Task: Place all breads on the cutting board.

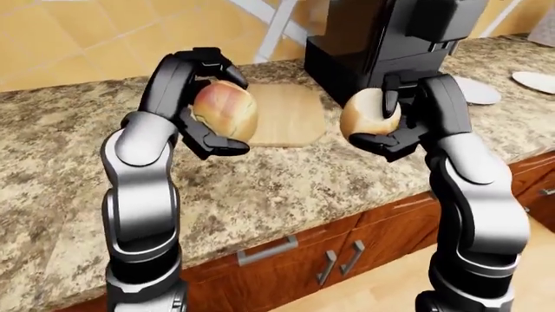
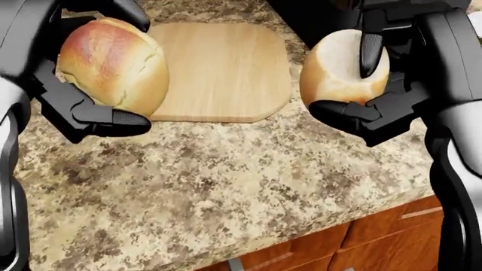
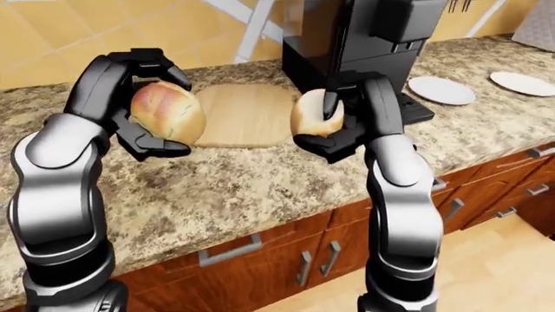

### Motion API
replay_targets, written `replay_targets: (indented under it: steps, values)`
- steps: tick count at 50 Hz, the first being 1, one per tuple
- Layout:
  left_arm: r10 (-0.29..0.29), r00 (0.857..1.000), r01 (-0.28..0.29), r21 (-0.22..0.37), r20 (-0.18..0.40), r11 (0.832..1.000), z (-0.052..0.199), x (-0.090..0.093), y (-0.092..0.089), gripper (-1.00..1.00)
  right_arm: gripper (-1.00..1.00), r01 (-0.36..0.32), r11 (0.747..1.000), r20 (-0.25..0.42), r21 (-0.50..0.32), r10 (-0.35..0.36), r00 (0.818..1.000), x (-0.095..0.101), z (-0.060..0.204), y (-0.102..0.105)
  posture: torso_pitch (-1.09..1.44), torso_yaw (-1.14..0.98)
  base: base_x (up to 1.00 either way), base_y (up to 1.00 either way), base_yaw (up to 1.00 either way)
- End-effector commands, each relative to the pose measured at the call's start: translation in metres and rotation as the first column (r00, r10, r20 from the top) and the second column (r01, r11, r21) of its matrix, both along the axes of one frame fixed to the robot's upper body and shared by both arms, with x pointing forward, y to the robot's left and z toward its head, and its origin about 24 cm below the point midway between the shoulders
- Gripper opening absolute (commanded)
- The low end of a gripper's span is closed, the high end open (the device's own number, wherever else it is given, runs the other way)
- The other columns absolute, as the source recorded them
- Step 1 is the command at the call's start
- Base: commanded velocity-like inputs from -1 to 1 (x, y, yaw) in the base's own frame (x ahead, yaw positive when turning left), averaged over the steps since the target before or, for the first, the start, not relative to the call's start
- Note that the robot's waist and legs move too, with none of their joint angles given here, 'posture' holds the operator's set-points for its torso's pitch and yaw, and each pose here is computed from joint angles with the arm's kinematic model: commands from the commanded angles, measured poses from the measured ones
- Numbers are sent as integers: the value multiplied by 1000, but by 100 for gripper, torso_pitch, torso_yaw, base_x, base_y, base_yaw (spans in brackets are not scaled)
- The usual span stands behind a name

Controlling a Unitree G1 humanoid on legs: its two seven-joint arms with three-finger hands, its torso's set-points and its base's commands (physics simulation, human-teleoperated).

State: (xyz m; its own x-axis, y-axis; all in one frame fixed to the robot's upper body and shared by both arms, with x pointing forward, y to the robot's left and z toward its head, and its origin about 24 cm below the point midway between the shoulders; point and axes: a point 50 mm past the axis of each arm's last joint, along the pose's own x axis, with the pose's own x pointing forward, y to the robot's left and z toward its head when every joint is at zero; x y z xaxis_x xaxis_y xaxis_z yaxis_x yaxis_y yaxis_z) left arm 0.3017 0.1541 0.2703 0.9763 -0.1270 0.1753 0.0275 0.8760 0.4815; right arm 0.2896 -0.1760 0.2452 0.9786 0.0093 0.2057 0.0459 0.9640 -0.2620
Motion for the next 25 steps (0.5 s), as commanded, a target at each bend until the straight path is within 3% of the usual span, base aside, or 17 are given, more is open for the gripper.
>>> replay_targets:
  steps: [1,19,25]
  values:
    - [51,994,-51,-4,93,999,18,-8,9,-100,-100,-48,999,108,-22,50,993,-8,21,9,0,0,0,0,0]
    - [35,995,-35,5,97,999,23,-2,0,-100,-100,-63,998,132,-7,63,989,-7,26,13,0,0,0,0,0]
    - [30,994,-31,8,101,999,25,-2,-2,-100,-100,-64,998,129,-12,65,990,1,30,16,0,0,0,0,0]
